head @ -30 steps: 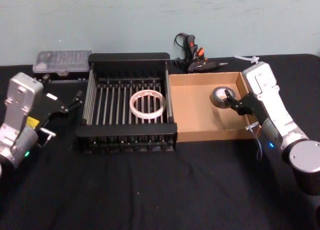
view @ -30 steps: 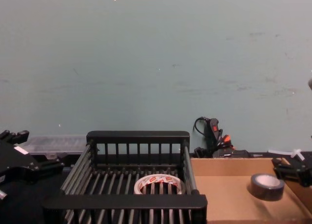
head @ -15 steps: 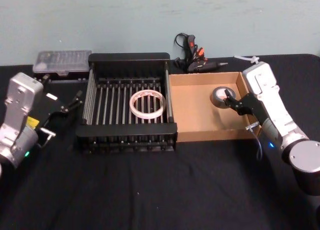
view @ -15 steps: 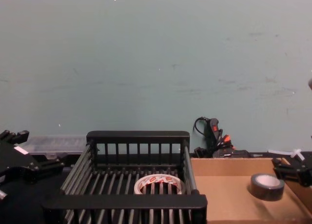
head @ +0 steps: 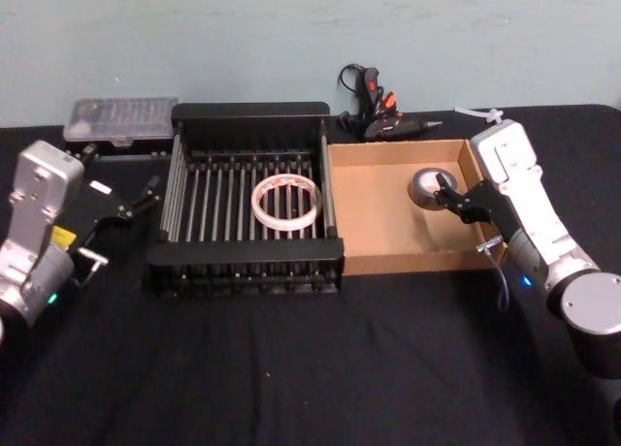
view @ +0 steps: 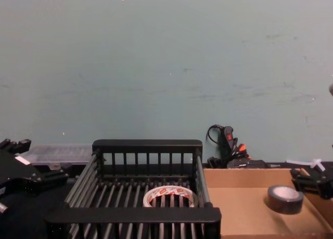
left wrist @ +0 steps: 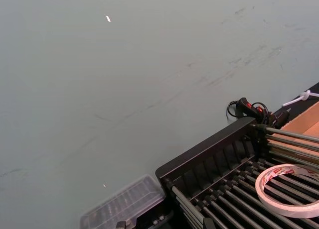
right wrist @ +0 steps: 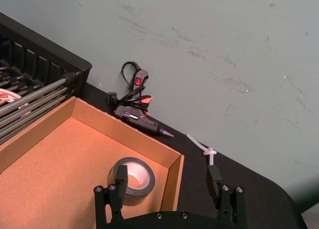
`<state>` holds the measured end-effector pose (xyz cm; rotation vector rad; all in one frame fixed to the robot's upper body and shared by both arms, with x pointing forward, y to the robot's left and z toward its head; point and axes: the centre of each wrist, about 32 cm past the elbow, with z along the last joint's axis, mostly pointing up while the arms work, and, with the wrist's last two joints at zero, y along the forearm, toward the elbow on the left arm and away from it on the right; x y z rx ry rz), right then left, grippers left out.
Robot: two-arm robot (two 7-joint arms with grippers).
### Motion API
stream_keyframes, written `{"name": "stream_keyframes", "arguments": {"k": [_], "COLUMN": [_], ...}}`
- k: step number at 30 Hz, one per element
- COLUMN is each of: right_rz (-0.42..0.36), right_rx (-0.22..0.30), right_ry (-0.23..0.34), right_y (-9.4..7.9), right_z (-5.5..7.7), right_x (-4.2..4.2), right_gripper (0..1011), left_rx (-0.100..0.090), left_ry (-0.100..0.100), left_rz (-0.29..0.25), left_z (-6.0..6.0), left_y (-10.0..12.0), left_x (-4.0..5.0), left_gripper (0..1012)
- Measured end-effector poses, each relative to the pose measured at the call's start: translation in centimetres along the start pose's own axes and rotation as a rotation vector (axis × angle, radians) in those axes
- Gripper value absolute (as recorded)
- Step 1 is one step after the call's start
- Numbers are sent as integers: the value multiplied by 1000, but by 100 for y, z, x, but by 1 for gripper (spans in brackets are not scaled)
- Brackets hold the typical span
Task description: Pick up the white tape and place it into the black box , Pick up the silver tape and place it into the brown box.
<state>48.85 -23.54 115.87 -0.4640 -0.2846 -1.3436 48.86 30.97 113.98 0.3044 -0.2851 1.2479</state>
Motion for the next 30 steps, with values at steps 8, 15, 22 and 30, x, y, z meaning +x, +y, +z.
{"name": "stream_keyframes", "arguments": {"k": [8,15,22,30], "right_rz": [0,0,0,0], "right_rx": [0,0,0,0], "right_ry": [0,0,0,0], "right_y": [0,0,0,0], "right_z": [0,0,0,0], "right_x": [0,0,0,0], "right_gripper": [1002,1002,1002,1002], "left_rx": [0,0,0,0], "left_ry": [0,0,0,0], "left_rz": [0,0,0,0], "left_z": [0,0,0,0], "left_y": [0,0,0,0], "left_x": [0,0,0,0], "left_gripper": [1001,1001,1001,1001]}}
